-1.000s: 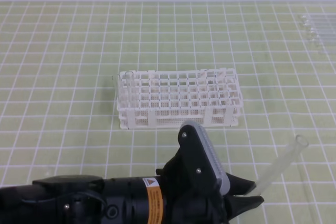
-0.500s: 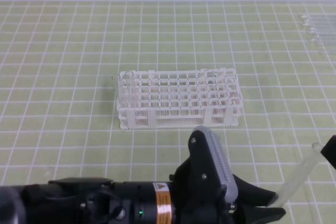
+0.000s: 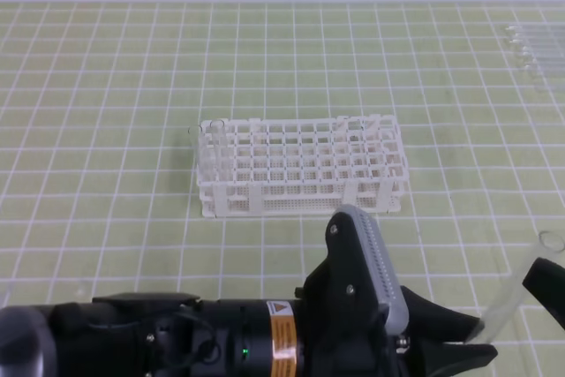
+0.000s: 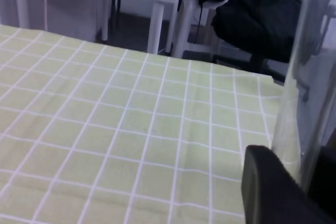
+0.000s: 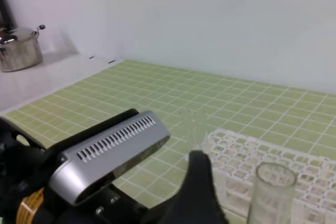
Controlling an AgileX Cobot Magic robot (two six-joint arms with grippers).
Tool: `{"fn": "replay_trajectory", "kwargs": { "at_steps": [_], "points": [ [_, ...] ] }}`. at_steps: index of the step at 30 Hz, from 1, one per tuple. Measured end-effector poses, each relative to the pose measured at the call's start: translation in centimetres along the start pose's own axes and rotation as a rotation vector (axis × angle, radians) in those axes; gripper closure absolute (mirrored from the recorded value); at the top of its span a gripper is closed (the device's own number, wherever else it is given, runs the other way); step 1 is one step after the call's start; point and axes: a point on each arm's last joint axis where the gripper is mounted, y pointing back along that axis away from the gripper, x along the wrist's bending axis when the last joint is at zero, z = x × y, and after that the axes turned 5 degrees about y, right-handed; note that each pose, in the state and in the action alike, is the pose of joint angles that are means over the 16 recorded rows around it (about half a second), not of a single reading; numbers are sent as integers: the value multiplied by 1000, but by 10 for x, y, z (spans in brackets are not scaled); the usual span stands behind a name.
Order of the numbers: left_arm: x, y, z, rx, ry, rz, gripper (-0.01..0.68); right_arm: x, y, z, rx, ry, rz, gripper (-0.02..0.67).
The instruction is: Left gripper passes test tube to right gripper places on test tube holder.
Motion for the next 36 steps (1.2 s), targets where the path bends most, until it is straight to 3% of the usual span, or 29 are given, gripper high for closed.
{"fn": "replay_trajectory", "kwargs": {
  "at_steps": [19, 36],
  "points": [
    [-3, -2, 10, -73, -34, -47, 558, 1, 0, -1, 11, 11, 10, 228],
    [-5, -13, 5, -112, 8, -132, 557, 2, 0, -1, 15, 31, 17, 241]
  ]
}}
